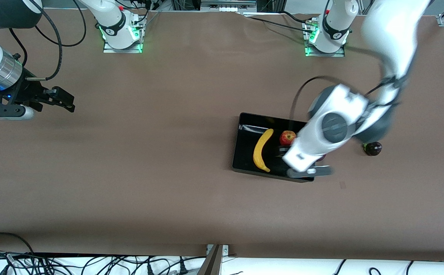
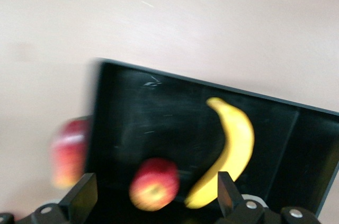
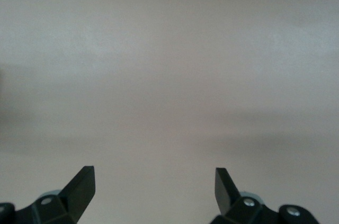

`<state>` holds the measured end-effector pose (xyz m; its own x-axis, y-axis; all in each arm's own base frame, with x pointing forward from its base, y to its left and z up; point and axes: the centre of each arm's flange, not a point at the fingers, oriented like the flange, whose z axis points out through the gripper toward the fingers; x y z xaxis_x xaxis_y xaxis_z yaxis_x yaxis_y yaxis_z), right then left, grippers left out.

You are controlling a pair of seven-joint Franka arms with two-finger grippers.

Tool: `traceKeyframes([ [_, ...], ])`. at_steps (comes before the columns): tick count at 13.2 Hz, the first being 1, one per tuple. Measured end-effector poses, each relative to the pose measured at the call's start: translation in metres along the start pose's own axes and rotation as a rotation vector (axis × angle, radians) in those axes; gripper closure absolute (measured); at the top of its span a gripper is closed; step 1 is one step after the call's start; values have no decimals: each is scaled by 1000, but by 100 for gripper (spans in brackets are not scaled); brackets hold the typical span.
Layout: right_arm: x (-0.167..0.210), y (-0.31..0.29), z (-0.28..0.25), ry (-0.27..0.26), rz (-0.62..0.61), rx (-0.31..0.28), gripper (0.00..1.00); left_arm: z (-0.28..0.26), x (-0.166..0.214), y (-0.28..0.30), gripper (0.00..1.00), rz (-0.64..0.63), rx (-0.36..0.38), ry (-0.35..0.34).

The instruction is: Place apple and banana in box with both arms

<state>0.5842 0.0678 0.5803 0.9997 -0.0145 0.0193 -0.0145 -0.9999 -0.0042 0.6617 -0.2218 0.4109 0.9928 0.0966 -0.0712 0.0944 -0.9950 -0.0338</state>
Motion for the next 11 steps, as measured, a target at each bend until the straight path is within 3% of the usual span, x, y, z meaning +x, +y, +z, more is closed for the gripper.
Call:
traceKeyframes([
  [4,0,-1,0,0,-1,0,0,-114,-42,-72,0,75,97,-29],
  [7,0,-4,-1,2,-13,1,0,-152,-68,-134,0,119,57,-40],
  [11,-2,-16,-2,8,-36,0,0,-159,-99,-183,0,77,15,58],
])
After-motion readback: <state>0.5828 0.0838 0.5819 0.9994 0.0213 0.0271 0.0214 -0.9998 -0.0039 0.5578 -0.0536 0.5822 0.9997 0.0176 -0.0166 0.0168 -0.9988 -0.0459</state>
